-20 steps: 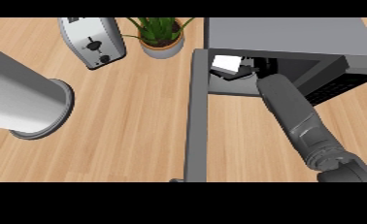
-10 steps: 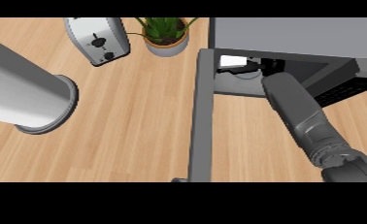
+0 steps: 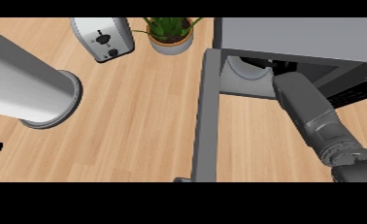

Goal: Pick up the milk, place it into the microwave and close the microwave

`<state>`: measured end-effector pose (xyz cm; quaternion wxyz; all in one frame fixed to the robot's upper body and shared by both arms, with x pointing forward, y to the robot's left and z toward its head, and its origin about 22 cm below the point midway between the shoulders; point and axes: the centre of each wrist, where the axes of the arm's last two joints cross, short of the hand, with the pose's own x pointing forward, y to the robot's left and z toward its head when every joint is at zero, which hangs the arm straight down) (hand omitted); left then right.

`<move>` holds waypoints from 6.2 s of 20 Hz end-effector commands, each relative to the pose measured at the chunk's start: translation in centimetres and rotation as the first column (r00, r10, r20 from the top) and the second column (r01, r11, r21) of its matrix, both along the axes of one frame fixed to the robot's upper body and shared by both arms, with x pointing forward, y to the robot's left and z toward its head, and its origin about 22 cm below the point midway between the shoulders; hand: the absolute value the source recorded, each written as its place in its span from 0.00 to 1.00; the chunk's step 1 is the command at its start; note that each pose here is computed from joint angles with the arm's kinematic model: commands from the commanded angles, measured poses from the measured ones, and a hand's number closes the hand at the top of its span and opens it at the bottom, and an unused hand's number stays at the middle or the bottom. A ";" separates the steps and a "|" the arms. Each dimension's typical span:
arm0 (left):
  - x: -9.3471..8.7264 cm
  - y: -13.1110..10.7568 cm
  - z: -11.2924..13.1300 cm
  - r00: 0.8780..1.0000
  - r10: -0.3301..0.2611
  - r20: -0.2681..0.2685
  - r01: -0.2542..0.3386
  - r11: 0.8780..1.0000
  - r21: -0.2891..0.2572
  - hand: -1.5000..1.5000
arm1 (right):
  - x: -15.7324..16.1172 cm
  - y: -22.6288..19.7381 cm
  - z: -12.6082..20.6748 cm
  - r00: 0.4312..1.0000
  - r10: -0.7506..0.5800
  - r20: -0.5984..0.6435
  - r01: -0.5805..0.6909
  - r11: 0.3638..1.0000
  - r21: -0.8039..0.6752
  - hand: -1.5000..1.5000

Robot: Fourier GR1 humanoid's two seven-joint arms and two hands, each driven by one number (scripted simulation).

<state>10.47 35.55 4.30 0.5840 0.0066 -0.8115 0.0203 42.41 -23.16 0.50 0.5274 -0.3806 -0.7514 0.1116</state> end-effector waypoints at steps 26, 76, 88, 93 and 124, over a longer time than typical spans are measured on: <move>2.1 0.0 -1.4 0.999 -0.024 -0.027 0.024 1.000 0.009 0.00 | 0.5 2.8 0.6 1.000 0.030 0.005 -0.030 0.994 -0.105 0.00; 1.7 -8.1 -1.1 0.938 -0.340 -0.068 0.342 0.939 0.026 0.00 | -13.4 1.4 -13.5 0.827 0.549 0.117 -0.518 0.667 0.536 0.00; 6.9 -14.5 -2.0 0.888 -0.445 -0.114 0.457 0.880 0.127 1.00 | -20.7 -4.4 -10.7 0.853 0.485 0.193 -0.491 0.619 0.613 1.00; 9.6 -17.1 -1.8 0.887 -0.447 -0.118 0.462 0.858 0.223 1.00 | -20.7 -7.2 -7.3 0.877 0.417 0.240 -0.468 0.627 0.622 0.00; 18.1 -35.4 -3.4 0.782 -0.565 -0.261 0.623 0.715 0.319 0.00 | -20.6 -10.1 5.5 0.657 0.665 0.355 -0.741 0.486 0.463 0.00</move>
